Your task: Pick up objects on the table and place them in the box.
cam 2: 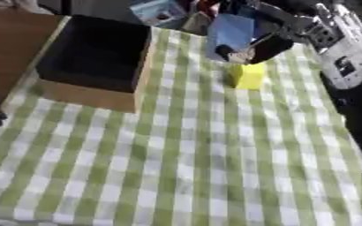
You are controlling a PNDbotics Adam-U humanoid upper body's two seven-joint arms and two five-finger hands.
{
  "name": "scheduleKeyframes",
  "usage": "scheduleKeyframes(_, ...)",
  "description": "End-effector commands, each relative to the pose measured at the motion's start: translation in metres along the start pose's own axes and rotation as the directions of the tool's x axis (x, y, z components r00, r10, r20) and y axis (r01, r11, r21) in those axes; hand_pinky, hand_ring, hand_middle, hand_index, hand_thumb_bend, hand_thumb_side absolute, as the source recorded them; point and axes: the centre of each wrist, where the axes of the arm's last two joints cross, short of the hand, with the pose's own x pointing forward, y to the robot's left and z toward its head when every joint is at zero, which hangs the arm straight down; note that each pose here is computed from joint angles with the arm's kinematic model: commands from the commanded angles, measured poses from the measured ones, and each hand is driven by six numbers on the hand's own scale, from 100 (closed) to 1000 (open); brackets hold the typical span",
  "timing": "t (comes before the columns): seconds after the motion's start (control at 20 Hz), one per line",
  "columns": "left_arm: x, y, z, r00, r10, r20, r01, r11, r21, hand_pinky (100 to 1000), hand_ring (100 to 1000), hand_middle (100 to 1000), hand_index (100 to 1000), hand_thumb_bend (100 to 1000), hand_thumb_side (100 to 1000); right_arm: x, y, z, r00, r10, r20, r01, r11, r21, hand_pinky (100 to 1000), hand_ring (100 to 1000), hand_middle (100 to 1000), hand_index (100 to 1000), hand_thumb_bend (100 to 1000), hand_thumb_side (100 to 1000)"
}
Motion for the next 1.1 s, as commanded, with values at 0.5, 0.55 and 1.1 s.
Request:
scheduleKeyframes(0.5, 0.030, 0.007, -0.041, 0.977, 0.069, 0.203, -0.048, 0.993, -0.108, 618, 512, 531, 709, 100, 632, -0.018, -0.016, -0.018, 0.996, 0.014, -0.085, -0.026, 0.990, -0.138, 679, 445, 605, 897, 206, 100)
scheduleKeyframes(0.55, 0.032, 0.008, -0.044, 0.974, 0.075, 0.215, -0.051, 0.992, -0.117, 618, 512, 531, 709, 100, 630, -0.018, -0.015, -0.021, 0.996, 0.012, -0.088, -0.024, 0.989, -0.143, 679, 446, 606, 898, 210, 100)
scheduleKeyframes(1.1, 0.041, 0.010, -0.060, 0.945, 0.112, 0.306, -0.062, 0.984, -0.166, 617, 513, 533, 709, 100, 609, -0.014, 0.024, -0.055, 0.995, -0.014, -0.101, 0.001, 0.991, -0.132, 696, 461, 614, 900, 124, 100)
